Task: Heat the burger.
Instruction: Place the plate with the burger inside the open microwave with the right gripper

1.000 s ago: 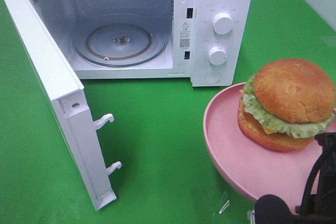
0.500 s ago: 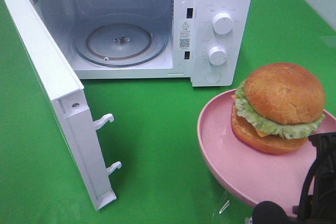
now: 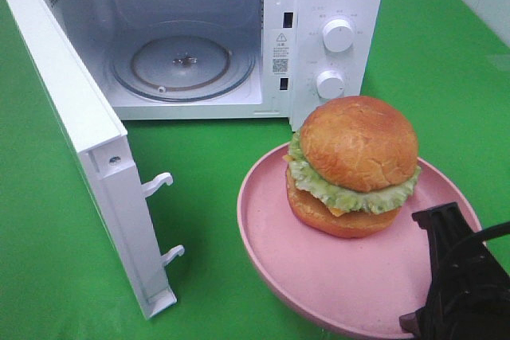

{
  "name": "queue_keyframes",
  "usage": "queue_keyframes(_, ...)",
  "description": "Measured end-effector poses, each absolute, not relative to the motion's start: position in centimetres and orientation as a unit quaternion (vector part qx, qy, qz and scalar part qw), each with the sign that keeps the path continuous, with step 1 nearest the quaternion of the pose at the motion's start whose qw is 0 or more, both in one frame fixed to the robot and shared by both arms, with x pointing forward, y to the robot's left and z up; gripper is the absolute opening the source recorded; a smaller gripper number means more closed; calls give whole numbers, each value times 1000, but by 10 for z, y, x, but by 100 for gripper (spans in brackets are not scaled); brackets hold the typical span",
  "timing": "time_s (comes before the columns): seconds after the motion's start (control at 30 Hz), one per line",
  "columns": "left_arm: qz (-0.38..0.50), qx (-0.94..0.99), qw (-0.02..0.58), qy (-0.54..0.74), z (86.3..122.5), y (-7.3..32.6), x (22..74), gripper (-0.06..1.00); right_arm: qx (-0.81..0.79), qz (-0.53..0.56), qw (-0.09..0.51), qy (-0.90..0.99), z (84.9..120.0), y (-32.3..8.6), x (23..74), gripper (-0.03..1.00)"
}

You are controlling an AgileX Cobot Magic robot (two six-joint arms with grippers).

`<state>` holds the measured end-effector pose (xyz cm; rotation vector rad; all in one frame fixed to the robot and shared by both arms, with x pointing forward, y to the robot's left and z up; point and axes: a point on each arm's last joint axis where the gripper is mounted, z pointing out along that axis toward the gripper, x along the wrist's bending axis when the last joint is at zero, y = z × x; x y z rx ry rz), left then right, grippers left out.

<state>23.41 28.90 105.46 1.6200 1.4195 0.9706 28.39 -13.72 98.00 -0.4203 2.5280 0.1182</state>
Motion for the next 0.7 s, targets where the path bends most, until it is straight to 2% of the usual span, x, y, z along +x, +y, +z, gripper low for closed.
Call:
queue_keyframes(0.33,380,634,380,556,1055,289,234,99,-150,51,288,944,980,-137,305,8)
queue_keyframes(0.7,380,634,380,556,1055,289,234,99,-183,62,310,931,983,-146,352,8)
